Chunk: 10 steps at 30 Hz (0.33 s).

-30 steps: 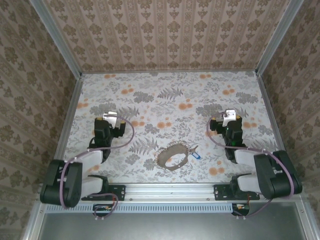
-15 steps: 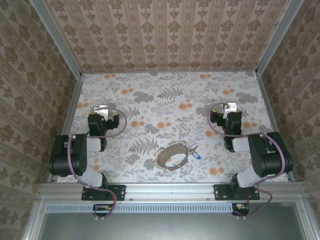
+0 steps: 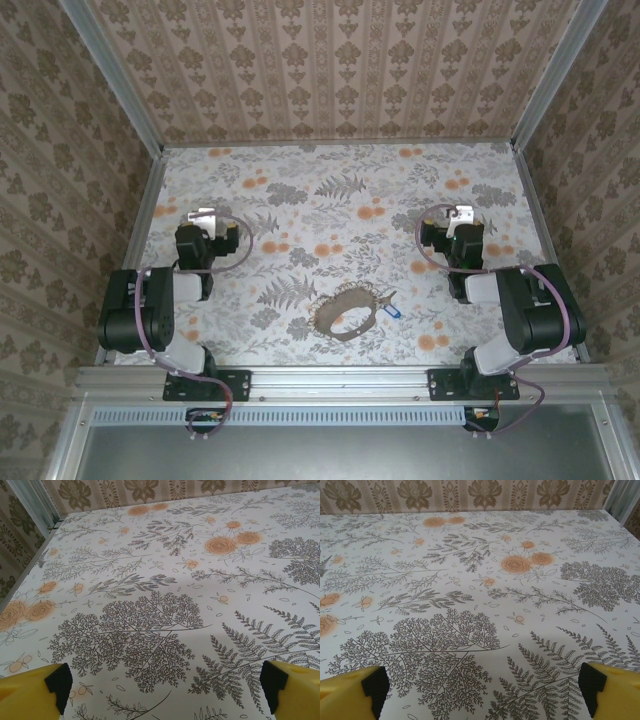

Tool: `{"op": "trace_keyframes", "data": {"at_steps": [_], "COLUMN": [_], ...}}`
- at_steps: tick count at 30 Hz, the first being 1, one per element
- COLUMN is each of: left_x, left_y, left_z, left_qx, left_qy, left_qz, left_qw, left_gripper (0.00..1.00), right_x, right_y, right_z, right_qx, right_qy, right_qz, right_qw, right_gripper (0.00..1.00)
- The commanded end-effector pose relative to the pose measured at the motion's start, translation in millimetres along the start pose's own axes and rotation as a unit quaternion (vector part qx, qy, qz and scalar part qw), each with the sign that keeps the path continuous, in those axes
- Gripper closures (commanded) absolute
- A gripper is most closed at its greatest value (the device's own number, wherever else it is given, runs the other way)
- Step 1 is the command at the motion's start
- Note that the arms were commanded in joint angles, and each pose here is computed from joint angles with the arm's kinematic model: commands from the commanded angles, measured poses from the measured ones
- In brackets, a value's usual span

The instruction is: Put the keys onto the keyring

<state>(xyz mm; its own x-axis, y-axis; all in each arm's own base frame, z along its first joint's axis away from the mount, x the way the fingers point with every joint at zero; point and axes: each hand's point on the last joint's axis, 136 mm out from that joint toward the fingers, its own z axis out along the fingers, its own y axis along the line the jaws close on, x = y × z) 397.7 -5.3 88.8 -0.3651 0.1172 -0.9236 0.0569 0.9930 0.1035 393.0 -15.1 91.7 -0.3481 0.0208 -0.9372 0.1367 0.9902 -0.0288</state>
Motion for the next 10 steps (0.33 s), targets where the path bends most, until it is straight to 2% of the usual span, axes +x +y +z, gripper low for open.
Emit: {"op": "trace_keyframes", "data": {"at_steps": [1,10], "left_x": [-4.9,-5.2], "left_y": [-0.8,-0.6], "left_z": [0.0,0.0], "left_qx": [0.003,0.002], "left_qy": [-0.005,-0.005], "left_qz": [-0.009,-0.009], "left_qw": [1.000,1.000], "left_gripper": [0.00,0.00], "right_x": [-8.2,-8.5], "right_y": [3.5,3.7], "right_z": [3.4,1.7], "right_qx": [-0.010,-0.011], "right_qy": [-0.005,-0.008], "right_qz": [0.006,0.005], "right_qw": [1.000,1.000], "right_gripper": [0.00,0.00]}}
